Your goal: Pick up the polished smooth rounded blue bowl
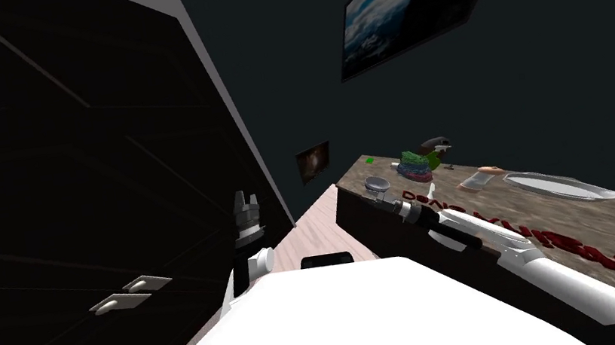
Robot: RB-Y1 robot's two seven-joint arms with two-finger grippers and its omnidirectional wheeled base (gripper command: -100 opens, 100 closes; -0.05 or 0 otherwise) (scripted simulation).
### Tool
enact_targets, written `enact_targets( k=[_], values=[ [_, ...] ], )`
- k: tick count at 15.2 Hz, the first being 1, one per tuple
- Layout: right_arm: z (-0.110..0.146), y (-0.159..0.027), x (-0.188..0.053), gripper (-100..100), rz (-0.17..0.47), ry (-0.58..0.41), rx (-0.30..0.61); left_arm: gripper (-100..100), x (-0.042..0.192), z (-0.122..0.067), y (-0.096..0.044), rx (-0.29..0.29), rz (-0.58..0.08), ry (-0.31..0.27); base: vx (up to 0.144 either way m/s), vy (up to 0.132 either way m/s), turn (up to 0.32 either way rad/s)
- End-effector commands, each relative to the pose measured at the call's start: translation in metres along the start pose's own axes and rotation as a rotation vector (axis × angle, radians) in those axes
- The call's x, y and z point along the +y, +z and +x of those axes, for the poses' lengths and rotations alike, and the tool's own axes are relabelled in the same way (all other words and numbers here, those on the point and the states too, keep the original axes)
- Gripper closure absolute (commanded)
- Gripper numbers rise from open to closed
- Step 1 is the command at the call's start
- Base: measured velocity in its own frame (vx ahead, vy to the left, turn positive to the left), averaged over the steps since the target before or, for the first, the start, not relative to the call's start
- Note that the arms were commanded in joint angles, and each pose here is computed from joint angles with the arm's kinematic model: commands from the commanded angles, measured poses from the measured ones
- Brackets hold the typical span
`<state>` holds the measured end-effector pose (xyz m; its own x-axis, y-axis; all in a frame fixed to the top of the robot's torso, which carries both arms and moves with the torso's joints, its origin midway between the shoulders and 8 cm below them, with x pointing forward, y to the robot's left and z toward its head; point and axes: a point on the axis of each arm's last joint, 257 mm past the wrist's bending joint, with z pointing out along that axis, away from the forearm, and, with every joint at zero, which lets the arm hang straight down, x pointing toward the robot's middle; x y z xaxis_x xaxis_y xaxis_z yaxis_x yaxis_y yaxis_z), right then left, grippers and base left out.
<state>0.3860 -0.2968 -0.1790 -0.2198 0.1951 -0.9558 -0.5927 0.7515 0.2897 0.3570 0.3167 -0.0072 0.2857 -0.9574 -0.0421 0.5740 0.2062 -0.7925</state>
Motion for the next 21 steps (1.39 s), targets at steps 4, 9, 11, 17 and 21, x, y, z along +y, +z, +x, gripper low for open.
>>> enact_targets(
  k=[4, 9, 11, 17, 21],
  values=[
    [0.013, -0.018, -0.026, -100, 0.018, -0.118, 0.133, 0, 0.000, 0.000, 0.000, 0.000, 0.000, 0.000, 0.015, 0.008, 0.117],
    [0.024, -0.043, -0.055, -100, 0.037, -0.240, 0.276, 0, 0.000, 0.000, 0.000, 0.000, 0.000, 0.000, 0.023, 0.005, 0.127],
    [0.029, -0.055, -0.068, -100, 0.047, -0.289, 0.337, 0, 0.000, 0.000, 0.000, 0.000, 0.000, 0.000, 0.019, 0.001, 0.070],
    [0.031, -0.087, -0.098, -100, 0.060, -0.407, 0.487, 0, 0.000, 0.000, 0.000, 0.000, 0.000, 0.000, 0.032, -0.006, 0.134],
    [0.034, -0.120, -0.123, -100, 0.070, -0.497, 0.625, 0, 0.000, 0.000, 0.000, 0.000, 0.000, 0.000, 0.032, -0.010, 0.127]
  ],
)
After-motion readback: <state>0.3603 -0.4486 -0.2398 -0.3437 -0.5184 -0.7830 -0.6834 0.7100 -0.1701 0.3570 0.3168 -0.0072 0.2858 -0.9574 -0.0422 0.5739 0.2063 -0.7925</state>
